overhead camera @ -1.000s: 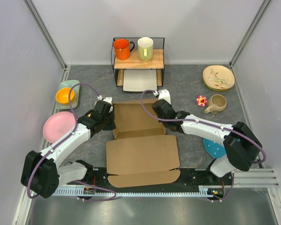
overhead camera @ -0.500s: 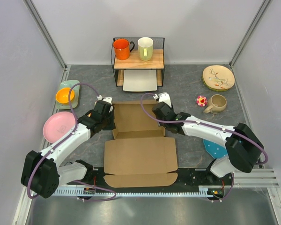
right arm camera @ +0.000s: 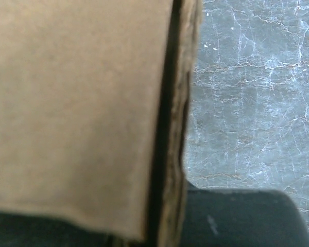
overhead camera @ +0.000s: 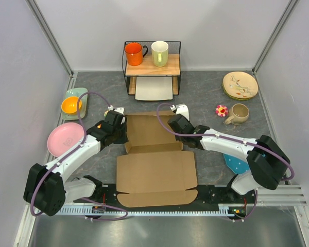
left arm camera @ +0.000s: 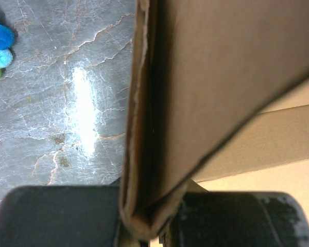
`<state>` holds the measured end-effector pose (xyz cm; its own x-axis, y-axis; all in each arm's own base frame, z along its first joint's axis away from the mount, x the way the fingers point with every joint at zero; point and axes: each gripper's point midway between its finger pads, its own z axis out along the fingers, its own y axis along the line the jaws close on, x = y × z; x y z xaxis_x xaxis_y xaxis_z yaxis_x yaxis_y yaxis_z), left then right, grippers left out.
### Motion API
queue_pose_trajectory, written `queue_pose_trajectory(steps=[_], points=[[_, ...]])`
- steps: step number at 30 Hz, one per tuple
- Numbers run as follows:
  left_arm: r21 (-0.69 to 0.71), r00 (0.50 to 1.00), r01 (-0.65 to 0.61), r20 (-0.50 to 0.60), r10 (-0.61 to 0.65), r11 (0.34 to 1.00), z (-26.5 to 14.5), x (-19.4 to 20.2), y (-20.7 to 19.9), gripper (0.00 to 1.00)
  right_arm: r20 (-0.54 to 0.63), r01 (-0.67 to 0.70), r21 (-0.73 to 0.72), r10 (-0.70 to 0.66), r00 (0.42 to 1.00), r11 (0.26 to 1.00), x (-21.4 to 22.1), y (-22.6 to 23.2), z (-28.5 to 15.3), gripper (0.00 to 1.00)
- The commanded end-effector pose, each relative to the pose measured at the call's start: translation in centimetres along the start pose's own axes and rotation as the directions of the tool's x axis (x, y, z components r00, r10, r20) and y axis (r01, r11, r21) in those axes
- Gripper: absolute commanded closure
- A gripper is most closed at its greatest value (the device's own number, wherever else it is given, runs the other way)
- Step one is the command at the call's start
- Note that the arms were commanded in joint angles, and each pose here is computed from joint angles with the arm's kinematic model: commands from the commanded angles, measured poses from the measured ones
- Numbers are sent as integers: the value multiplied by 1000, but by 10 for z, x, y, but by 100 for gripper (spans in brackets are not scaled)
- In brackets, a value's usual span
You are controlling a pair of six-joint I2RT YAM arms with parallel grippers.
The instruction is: Fold the paper box
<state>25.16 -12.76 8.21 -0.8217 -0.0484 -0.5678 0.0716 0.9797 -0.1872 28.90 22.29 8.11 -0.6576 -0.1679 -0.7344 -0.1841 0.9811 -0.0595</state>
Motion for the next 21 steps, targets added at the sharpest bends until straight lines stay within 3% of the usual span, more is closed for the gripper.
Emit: queue_pose_trajectory(steps=[1, 2, 4, 11, 14, 15, 16, 19, 21], points=[[66, 992, 19, 125, -27, 998, -7, -40, -19, 98, -2, 64, -20, -64, 998, 998, 2, -2, -11, 80], [68, 991, 20, 133, -29, 997, -7, -42, -20, 98, 14, 53, -26, -53, 999, 998, -3, -1, -13, 60], [71, 986, 27, 163, -38, 997, -7, -48, -21, 98, 60, 19, -34, -17, 998, 999, -18, 0, -20, 48], [93, 957, 34, 285, -59, 995, -6, -75, -27, 98, 214, -52, -38, 59, 975, 998, -73, 2, -40, 42], [100, 932, 29, 358, -63, 995, -7, -91, -29, 98, 261, -63, -21, 67, 963, 998, -89, -1, -42, 46], [99, 924, 19, 379, -56, 995, -8, -95, -30, 98, 284, -76, -18, 78, 956, 997, -95, -2, -43, 50], [89, 914, 18, 403, -53, 996, -7, -99, -28, 98, 304, -87, 5, 82, 949, 996, -99, -6, -43, 63], [83, 872, -10, 489, -32, 996, -8, -117, -32, 98, 329, -109, 34, 92, 940, 993, -101, -11, -36, 85], [94, 832, -47, 554, -13, 994, -9, -126, -38, 98, 322, -101, 39, 83, 943, 994, -94, -11, -28, 85]])
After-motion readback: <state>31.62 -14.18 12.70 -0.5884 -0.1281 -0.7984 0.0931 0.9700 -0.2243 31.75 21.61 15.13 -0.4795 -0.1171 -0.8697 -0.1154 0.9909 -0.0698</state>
